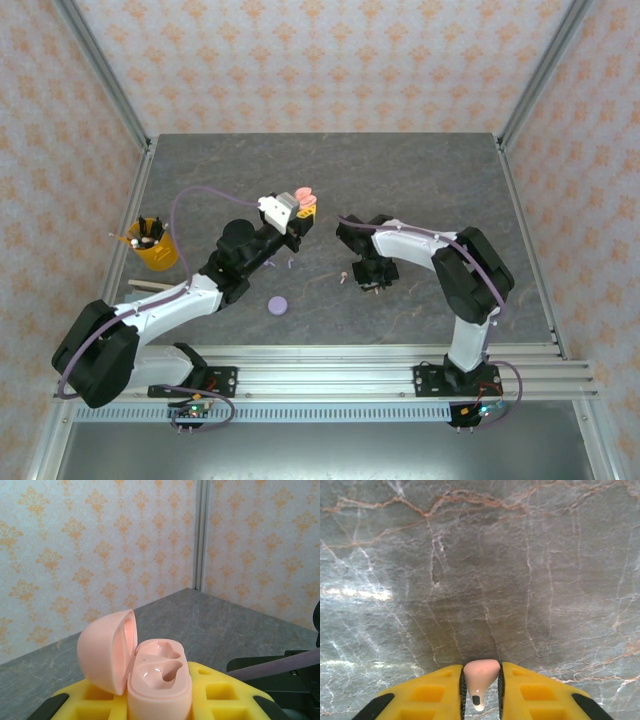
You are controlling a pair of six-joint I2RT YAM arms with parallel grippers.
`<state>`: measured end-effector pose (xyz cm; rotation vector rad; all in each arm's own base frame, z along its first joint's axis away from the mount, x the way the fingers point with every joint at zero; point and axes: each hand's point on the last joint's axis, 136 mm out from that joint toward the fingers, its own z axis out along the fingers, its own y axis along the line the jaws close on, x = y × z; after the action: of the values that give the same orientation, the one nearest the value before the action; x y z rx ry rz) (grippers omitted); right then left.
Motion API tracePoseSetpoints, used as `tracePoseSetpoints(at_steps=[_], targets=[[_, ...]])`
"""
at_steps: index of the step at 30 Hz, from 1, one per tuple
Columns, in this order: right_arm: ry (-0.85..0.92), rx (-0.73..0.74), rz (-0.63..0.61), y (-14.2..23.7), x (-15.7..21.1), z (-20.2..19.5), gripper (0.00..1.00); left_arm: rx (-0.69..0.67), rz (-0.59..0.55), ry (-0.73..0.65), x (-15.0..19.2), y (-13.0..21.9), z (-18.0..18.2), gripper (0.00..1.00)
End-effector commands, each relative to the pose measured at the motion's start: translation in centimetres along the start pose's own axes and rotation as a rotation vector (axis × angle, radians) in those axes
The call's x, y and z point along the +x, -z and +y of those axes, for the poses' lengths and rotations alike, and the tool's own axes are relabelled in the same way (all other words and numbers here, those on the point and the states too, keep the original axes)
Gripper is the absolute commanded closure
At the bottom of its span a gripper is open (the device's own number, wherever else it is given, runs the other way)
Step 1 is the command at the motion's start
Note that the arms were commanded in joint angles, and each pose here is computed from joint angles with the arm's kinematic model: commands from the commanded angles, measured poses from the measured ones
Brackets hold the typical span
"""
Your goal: Insert the wireless bluetooth earbuds into the charging case
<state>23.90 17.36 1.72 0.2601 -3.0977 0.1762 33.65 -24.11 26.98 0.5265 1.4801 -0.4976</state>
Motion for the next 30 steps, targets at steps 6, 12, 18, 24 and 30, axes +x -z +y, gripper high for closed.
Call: tracePoseSetpoints(at_steps=[6, 12, 18, 24, 30], targets=[[0.012, 0.039, 0.0, -0.9, -0.2, -0.6, 0.83, 0.019, -0.031, 0.004, -1.2, -0.5, -0.4, 1.0], [-0.015, 0.013, -0.035, -0.7, 0.0, -0.8, 0.86, 0.02, -0.03, 0.004, -1.2, -0.5, -0.5, 1.0], [-0.055, -0.086, -0.142, 0.8, -0.6, 0.0, 0.88, 0.026, -0.028, 0.006, -1.2, -0.5, -0.5, 1.0], [-0.085, -0.163, -0.271, 2.7, -1.3, 0.2, 0.88, 0.028, -0.025, 0.008, -1.1, -0.6, -0.6, 1.0], [-0.095, -0.169, -0.312, 3.3, -1.5, -0.1, 0.89, 0.028, -0.029, 0.015, -1.3, -0.6, -0.6, 1.0]])
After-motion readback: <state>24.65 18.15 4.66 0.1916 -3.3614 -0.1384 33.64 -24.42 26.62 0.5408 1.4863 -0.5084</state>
